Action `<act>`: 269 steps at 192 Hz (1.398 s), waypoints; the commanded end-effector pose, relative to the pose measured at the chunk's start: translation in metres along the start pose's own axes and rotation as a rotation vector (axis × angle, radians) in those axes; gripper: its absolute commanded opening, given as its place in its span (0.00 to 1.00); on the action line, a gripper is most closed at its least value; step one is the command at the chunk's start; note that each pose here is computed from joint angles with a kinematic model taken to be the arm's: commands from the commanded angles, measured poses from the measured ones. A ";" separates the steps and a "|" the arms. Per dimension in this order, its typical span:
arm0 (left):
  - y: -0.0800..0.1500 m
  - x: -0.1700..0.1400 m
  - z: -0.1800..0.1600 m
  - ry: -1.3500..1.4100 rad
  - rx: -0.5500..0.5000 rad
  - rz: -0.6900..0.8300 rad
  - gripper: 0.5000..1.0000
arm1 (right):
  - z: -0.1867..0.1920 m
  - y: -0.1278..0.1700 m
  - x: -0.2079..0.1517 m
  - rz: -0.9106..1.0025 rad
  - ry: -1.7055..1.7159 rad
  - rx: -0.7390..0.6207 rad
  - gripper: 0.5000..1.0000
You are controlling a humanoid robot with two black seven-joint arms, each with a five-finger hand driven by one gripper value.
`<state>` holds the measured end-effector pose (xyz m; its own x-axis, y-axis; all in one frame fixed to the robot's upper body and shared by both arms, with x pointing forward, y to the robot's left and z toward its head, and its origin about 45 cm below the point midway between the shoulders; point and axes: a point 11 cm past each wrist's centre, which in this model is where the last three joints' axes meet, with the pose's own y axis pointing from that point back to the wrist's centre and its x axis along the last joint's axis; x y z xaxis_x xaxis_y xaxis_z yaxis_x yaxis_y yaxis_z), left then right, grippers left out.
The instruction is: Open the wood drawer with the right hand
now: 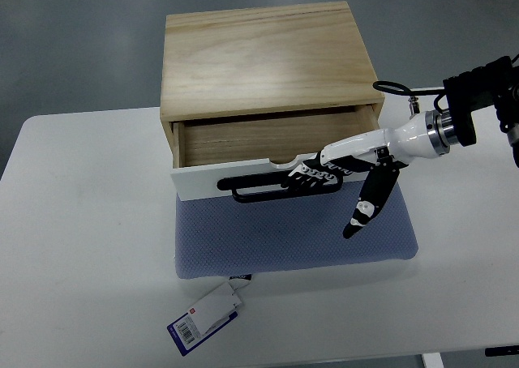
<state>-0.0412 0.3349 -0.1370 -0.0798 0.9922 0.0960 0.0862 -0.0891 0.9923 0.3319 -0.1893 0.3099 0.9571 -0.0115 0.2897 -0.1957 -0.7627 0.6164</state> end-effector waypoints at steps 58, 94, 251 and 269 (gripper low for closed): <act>0.000 0.000 0.000 0.001 0.000 0.000 1.00 | -0.002 0.004 -0.004 -0.005 0.000 0.005 0.88; 0.000 0.000 0.000 0.001 0.000 0.000 1.00 | -0.008 0.012 0.003 0.022 0.007 0.012 0.88; 0.000 0.000 0.000 0.001 0.000 0.000 1.00 | -0.037 0.114 0.056 0.304 -0.111 0.111 0.88; 0.000 0.000 0.000 -0.001 0.000 0.000 1.00 | -0.034 0.144 0.074 0.405 -0.184 0.154 0.88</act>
<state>-0.0413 0.3349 -0.1370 -0.0800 0.9922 0.0960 0.0863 -0.0891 0.9923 0.3550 -0.2508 0.4195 0.8810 -0.3074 0.3598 -0.4503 -0.7780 0.4381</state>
